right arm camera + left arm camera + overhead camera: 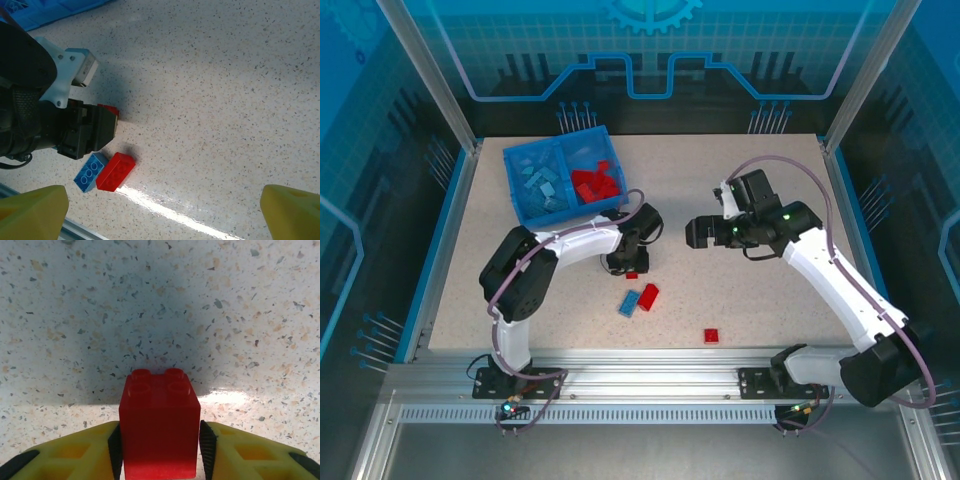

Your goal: Sort the legos into containers by color

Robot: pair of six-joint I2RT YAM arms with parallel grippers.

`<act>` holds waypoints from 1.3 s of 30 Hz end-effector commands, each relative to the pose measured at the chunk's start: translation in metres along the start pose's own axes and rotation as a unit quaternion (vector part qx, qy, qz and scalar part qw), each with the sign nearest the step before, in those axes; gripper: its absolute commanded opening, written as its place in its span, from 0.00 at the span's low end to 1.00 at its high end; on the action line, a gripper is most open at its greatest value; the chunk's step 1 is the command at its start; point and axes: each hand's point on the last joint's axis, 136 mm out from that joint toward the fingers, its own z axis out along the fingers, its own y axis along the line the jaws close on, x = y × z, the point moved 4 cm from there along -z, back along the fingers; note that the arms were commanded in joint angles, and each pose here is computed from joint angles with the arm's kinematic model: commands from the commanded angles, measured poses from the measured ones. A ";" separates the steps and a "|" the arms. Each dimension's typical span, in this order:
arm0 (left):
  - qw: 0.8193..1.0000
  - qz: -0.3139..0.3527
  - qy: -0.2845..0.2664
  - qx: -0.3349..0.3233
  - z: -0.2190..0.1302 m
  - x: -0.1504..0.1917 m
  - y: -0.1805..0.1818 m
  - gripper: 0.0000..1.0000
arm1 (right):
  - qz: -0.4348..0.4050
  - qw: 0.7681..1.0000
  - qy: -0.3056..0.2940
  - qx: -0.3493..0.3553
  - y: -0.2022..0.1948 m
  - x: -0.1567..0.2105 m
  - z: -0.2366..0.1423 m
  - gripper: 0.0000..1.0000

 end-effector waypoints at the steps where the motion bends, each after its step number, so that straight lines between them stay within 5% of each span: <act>1: 1.000 0.004 0.010 -0.003 0.008 -0.001 0.000 0.39 | 0.010 1.000 -0.008 -0.009 -0.001 0.001 -0.008 1.00; 8: 0.998 -0.001 -0.052 0.019 -0.045 -0.030 0.001 0.29 | -0.010 0.998 -0.015 -0.057 0.013 -0.002 -0.014 1.00; 18: 0.976 -0.075 -0.196 0.053 -0.142 -0.149 0.053 0.30 | -0.038 0.990 -0.024 -0.137 0.036 -0.007 -0.017 1.00; 30: 0.960 -0.134 -0.245 0.000 -0.104 -0.289 0.100 0.34 | -0.023 0.995 -0.017 -0.091 0.025 -0.006 -0.023 1.00; 39: 0.948 -0.137 -0.286 0.037 -0.075 -0.332 0.101 0.51 | -0.012 0.997 -0.004 -0.070 0.021 0.004 -0.044 1.00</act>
